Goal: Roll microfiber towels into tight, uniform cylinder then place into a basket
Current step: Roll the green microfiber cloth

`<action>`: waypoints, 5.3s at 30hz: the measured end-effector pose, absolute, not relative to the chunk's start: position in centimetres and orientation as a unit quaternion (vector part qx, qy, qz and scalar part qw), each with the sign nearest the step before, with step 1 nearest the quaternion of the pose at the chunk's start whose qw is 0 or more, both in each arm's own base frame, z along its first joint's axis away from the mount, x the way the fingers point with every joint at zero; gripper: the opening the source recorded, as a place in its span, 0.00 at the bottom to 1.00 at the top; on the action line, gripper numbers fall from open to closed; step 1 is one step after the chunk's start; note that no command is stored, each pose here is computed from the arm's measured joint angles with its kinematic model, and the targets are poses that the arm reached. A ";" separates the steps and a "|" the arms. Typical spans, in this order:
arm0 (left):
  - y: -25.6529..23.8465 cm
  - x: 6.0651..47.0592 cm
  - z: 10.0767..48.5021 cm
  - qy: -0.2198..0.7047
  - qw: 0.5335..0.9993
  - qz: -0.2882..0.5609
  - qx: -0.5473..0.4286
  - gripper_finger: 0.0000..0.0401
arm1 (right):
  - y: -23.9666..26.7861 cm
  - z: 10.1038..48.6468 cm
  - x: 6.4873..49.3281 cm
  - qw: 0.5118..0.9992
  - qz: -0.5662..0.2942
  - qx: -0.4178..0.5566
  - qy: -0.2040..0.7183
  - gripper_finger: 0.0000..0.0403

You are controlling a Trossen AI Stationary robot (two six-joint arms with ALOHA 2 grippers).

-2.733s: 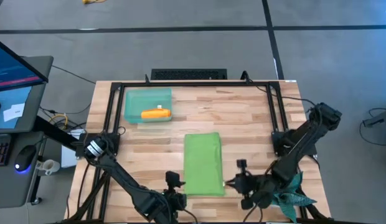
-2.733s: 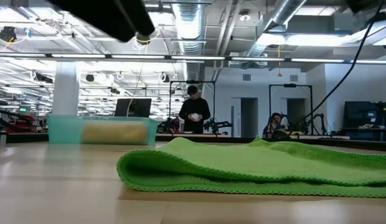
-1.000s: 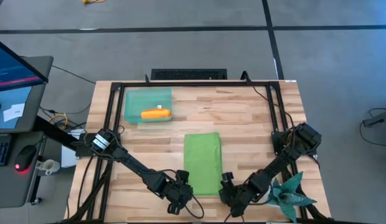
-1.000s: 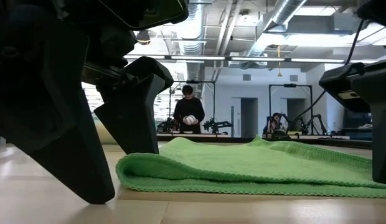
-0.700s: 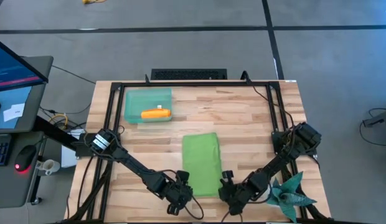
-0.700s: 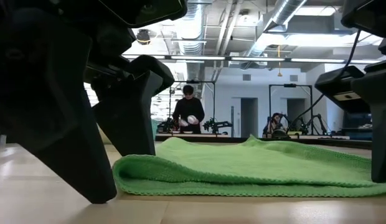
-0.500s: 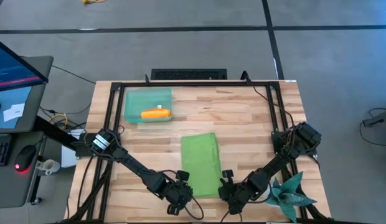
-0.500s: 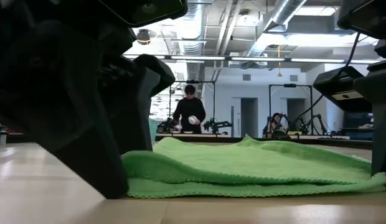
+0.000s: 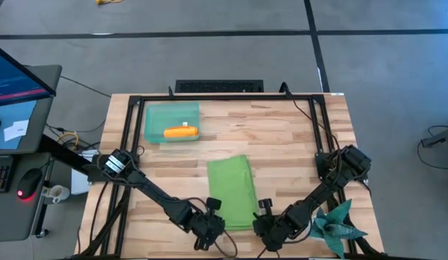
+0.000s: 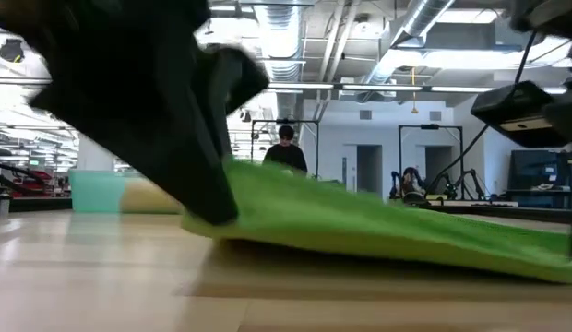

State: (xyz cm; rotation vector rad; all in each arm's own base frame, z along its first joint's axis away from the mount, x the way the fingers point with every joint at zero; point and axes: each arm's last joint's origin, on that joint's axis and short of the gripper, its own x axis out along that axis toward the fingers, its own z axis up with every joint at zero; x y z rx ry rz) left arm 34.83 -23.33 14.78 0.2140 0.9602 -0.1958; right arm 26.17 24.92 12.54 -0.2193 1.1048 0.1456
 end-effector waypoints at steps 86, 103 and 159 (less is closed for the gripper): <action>-14.0 37.5 18.2 0.565 0.802 0.150 0.126 0.29 | 17.0 15.7 29.4 0.781 -0.236 -0.090 0.571 0.03; -16.2 38.3 18.5 0.522 0.841 0.072 0.123 0.29 | 15.1 15.9 30.1 0.769 -0.266 -0.111 0.571 0.41; -12.1 38.8 15.6 0.502 0.847 0.177 -0.006 0.28 | 11.0 18.3 26.0 0.885 -0.028 0.085 0.458 0.36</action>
